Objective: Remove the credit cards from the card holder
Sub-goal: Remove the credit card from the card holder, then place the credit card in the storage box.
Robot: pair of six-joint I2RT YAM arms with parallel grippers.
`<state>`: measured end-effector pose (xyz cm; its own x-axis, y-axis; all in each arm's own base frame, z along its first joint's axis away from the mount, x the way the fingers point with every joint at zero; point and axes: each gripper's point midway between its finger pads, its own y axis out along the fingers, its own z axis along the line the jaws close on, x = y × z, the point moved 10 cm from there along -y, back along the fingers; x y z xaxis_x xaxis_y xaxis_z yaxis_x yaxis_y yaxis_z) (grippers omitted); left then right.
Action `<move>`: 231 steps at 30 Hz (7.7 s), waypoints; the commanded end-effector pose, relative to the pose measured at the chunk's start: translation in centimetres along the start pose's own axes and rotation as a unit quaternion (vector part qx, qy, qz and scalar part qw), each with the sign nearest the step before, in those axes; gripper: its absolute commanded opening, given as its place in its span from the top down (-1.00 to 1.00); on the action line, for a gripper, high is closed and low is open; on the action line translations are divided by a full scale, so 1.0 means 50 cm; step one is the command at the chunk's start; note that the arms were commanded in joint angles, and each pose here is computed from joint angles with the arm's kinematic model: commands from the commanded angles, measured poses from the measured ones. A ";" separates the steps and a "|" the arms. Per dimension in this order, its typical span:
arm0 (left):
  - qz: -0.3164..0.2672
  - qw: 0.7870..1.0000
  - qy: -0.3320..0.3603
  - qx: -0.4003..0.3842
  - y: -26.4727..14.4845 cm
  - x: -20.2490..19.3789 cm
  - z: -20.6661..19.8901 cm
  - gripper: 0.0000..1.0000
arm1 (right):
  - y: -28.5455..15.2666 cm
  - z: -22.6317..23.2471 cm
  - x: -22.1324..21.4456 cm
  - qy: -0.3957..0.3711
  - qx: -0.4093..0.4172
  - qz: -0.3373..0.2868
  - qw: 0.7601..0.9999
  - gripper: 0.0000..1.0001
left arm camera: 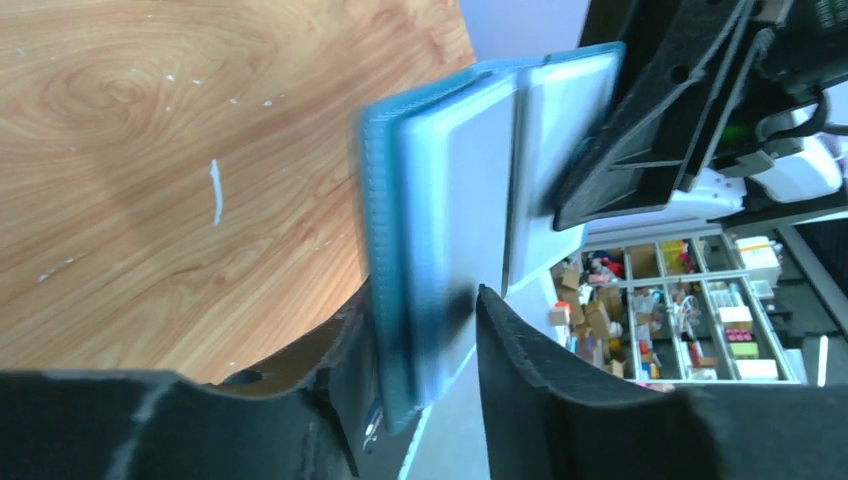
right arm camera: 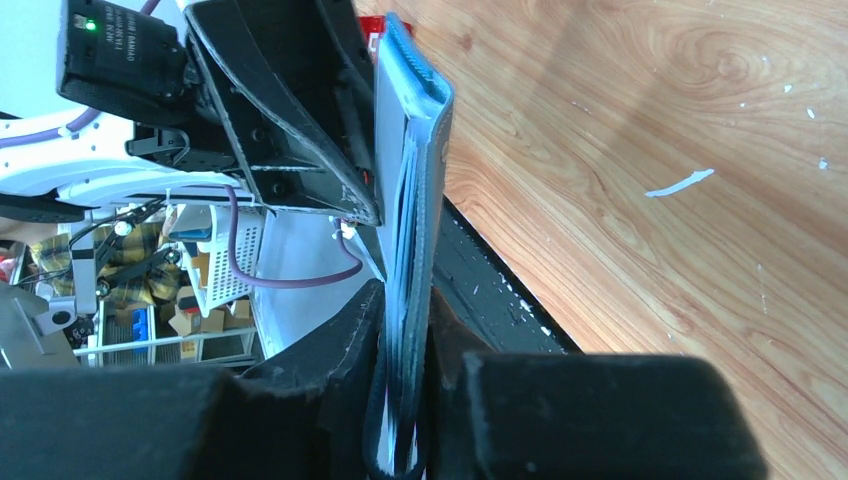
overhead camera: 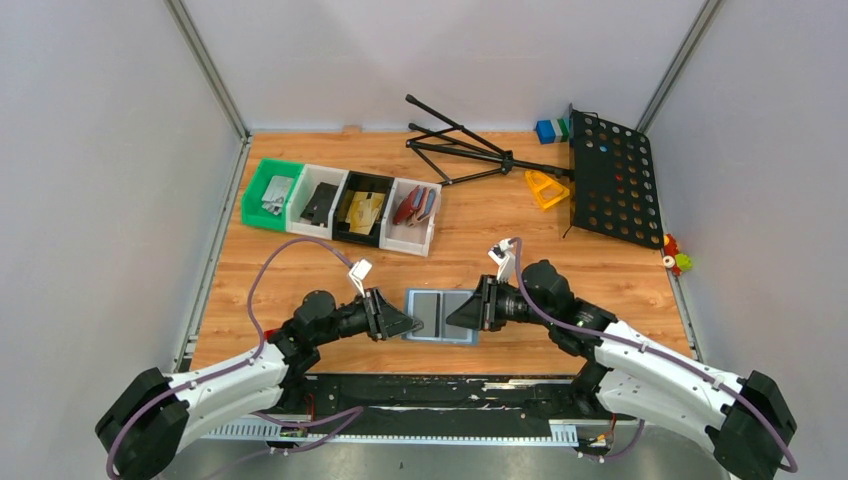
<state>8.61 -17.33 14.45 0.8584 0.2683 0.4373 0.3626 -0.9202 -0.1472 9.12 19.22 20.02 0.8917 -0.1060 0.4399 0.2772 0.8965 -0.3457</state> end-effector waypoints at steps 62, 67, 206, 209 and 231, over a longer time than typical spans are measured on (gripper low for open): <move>-0.049 0.997 0.006 -0.058 -0.005 0.042 -0.059 1.00 | 0.019 -0.032 0.001 0.004 0.053 -0.023 0.998 0.29; -0.047 0.996 0.000 -0.073 -0.005 0.043 -0.066 1.00 | 0.017 -0.024 0.006 0.007 0.075 -0.029 0.997 0.29; -0.167 0.851 -0.021 0.497 -0.185 0.060 0.038 1.00 | 0.577 0.066 0.414 -0.079 0.067 -0.105 0.989 1.00; -0.177 0.842 -0.015 0.509 -0.190 0.075 0.023 1.00 | 0.614 0.068 0.415 -0.080 0.060 -0.111 0.989 1.00; -0.153 0.886 -0.035 0.437 -0.154 0.061 0.037 1.00 | 0.714 0.026 0.432 -0.110 0.008 -0.163 0.981 0.41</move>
<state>8.68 -8.48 14.73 0.7144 0.4783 0.5107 0.6512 -0.1874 -0.7354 37.68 49.31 14.22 0.7272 -0.2547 0.6374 0.5035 0.8291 -0.2432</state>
